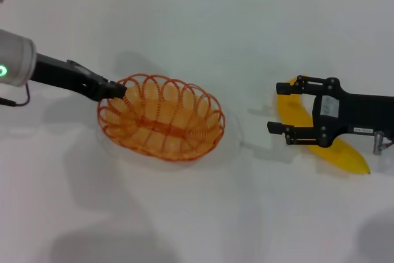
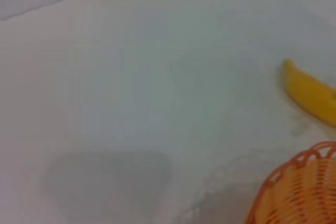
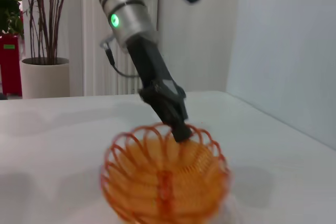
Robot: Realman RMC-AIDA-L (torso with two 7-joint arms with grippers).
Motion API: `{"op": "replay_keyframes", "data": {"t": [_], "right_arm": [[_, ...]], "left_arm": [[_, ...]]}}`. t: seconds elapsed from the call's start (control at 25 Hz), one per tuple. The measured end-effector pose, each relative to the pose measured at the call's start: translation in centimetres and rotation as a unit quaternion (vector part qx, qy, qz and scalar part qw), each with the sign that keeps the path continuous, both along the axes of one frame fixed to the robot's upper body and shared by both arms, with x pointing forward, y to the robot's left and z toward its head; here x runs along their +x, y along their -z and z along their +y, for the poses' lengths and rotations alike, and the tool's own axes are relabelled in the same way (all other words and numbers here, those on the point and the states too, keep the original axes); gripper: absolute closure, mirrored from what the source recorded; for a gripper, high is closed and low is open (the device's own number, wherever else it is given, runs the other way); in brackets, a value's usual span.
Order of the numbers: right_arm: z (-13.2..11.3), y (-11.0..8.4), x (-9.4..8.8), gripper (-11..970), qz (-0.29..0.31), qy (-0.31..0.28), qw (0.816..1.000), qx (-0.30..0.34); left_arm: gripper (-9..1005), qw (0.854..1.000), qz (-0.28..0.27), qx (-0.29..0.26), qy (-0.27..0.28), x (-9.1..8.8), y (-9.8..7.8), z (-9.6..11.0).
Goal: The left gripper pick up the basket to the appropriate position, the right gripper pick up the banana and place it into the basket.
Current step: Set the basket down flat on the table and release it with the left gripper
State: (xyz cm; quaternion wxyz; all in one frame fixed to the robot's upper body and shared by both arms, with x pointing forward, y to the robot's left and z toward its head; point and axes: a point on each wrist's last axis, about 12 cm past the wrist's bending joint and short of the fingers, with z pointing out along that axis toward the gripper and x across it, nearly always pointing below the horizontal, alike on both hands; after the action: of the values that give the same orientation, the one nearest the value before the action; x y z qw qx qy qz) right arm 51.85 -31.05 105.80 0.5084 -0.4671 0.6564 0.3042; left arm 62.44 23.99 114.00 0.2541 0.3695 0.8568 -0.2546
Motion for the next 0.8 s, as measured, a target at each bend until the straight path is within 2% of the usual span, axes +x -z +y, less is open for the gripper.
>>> {"op": "replay_keyframes", "data": {"t": [0.2, 0.4, 0.44, 0.8], "right_arm": [[0.1, -0.1, 0.1, 175, -0.002, 0.0, 1.0, 0.003], [0.2, -0.1, 0.1, 175, -0.003, -0.001, 1.0, 0.005], [0.2, -0.2, 0.2, 175, -0.004, -0.001, 1.0, 0.005], [0.6, -0.4, 0.5, 175, -0.008, -0.007, 1.0, 0.008]], "left_arm": [[940, 0.999, -0.008, 0.005, -0.053, 1.2, 1.7, -0.6], [940, 0.998, -0.017, -0.019, -0.062, 1.8, 1.4, -1.4], [940, 0.998, -0.015, -0.025, -0.063, 2.1, 1.2, -2.1], [936, 0.997, -0.012, -0.028, -0.078, 2.9, 1.6, -3.9]]}}
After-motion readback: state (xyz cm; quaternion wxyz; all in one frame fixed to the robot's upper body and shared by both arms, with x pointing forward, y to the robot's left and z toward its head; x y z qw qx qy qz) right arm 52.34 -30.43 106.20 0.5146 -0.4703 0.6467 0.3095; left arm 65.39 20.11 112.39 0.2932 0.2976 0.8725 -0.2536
